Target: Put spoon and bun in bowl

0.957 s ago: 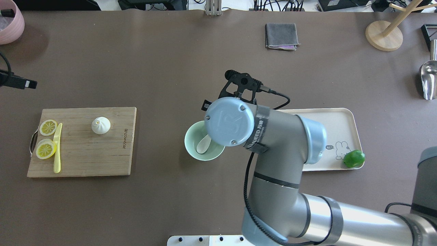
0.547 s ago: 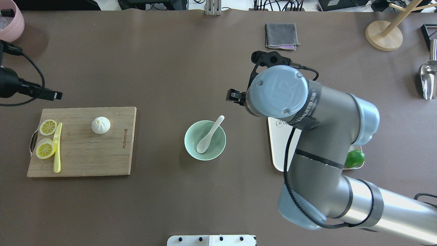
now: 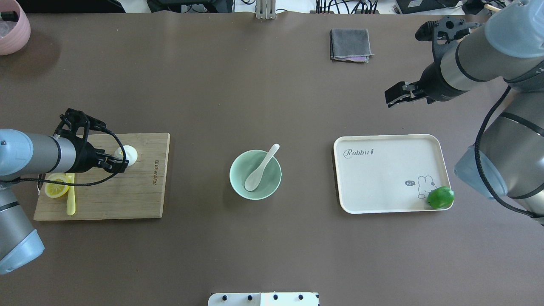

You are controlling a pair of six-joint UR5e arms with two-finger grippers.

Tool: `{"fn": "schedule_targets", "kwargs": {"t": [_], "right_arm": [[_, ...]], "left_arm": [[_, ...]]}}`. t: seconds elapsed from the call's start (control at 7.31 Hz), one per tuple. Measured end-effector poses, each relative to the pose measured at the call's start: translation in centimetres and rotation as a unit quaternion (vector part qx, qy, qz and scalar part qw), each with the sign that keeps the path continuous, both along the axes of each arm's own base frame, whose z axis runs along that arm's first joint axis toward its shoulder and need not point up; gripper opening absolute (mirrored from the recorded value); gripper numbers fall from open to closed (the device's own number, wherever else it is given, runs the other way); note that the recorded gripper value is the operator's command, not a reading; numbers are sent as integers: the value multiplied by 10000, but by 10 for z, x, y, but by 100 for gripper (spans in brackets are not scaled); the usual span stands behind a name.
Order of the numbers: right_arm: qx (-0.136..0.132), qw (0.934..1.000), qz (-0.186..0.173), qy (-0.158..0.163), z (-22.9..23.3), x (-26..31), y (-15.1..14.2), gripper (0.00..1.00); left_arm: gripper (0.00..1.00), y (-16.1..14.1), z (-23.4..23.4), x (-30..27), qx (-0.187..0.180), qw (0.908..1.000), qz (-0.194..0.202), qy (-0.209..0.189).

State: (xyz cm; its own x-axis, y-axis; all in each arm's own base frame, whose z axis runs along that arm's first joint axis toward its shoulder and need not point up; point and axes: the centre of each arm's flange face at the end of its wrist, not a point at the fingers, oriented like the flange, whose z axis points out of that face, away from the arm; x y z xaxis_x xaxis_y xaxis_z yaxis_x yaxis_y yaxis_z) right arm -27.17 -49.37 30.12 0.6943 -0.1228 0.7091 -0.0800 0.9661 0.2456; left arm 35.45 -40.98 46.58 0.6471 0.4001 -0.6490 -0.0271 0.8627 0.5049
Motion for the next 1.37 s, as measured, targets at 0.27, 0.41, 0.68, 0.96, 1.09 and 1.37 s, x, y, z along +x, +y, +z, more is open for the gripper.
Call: {"fn": "schedule_targets", "kwargs": {"t": [0.27, 0.41, 0.68, 0.96, 1.09, 1.37], "right_arm": [[16, 9999, -83, -99, 10, 10, -5, 100], [10, 9999, -82, -118, 11, 12, -6, 100], [-2, 9999, -67, -119, 12, 13, -7, 100], [-38, 9999, -57, -81, 22, 16, -6, 100], [-21, 9999, -56, -93, 28, 21, -8, 100], [-3, 9998, -167, -109, 40, 37, -16, 100]], "left_arm": [[0, 2, -12, 12, -28, 9999, -28, 134], [0, 1, -29, 14, 24, 9995, -111, 278], [0, -5, -83, 20, 68, 9963, -321, 789], [0, -6, -151, 50, -97, 9880, -444, 1476], [0, 6, -180, 76, -185, 9842, -399, 1714], [66, 28, -230, 124, -385, 9806, -326, 1896]]}}
